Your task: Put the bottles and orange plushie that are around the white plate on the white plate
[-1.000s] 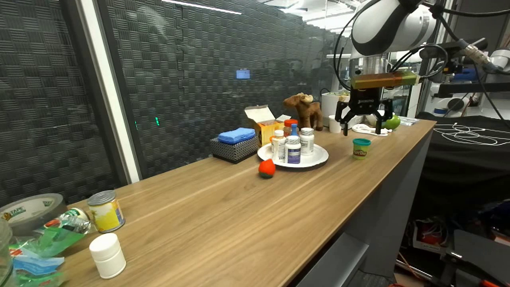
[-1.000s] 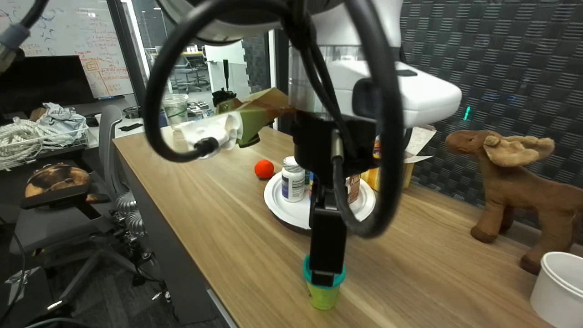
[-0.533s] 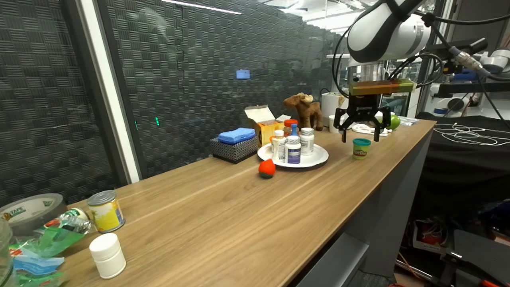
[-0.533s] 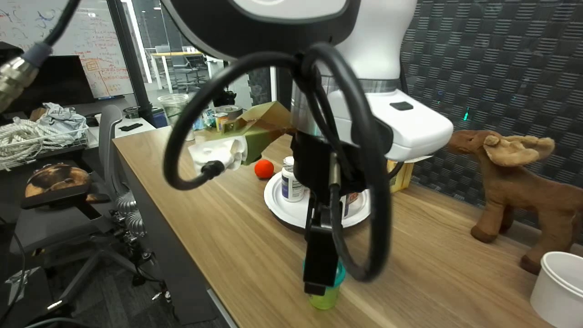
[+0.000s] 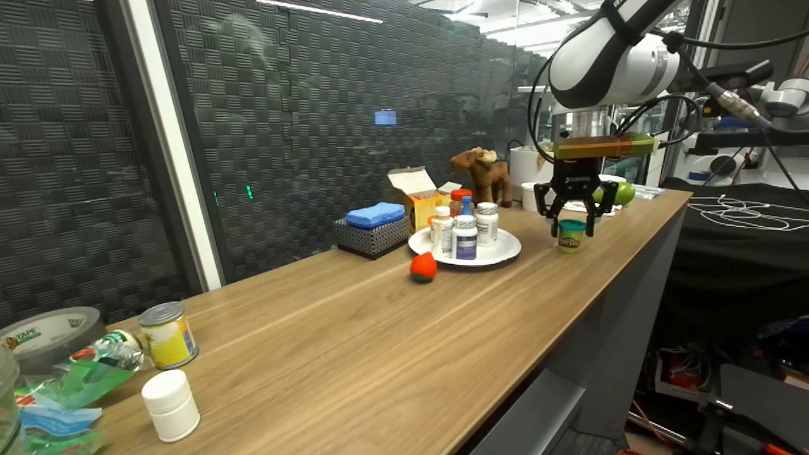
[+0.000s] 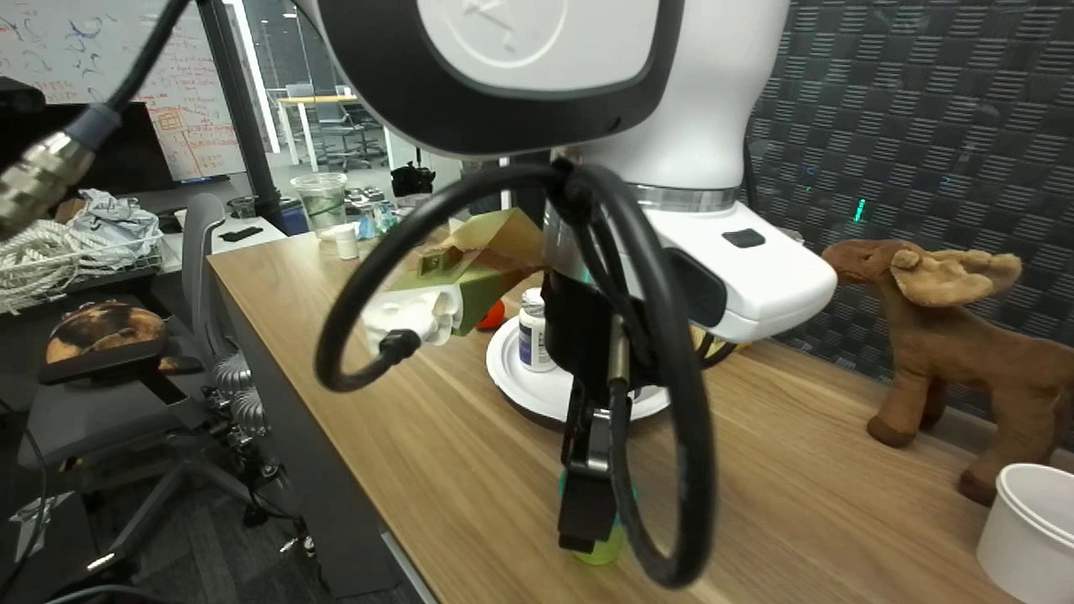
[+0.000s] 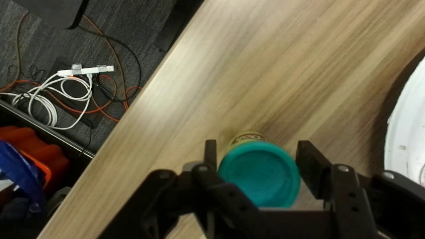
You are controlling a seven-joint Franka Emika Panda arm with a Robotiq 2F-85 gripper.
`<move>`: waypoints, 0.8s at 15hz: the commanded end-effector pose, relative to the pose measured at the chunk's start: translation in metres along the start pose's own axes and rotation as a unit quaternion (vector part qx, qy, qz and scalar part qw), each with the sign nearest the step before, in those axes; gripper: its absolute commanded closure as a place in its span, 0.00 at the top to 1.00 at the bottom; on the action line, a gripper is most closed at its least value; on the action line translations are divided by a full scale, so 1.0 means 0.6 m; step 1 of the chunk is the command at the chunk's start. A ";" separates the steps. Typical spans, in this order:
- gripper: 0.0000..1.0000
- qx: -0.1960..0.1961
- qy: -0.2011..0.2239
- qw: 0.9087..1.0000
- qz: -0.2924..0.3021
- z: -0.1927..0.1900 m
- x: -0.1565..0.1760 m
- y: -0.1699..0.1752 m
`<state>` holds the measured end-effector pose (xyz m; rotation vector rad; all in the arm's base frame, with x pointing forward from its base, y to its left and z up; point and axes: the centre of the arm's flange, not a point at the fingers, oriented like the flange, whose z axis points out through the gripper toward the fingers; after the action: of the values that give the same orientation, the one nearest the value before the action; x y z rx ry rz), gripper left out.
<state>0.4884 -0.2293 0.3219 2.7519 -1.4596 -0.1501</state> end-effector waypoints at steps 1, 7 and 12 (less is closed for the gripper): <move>0.35 0.010 0.012 1.000 0.003 -0.014 0.008 0.002; 0.27 0.001 0.039 0.999 -0.013 -0.060 -0.054 -0.026; 0.27 -0.007 0.083 0.994 -0.071 -0.117 -0.116 -0.124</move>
<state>0.5094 -0.1676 0.3683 2.7708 -1.2929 0.0023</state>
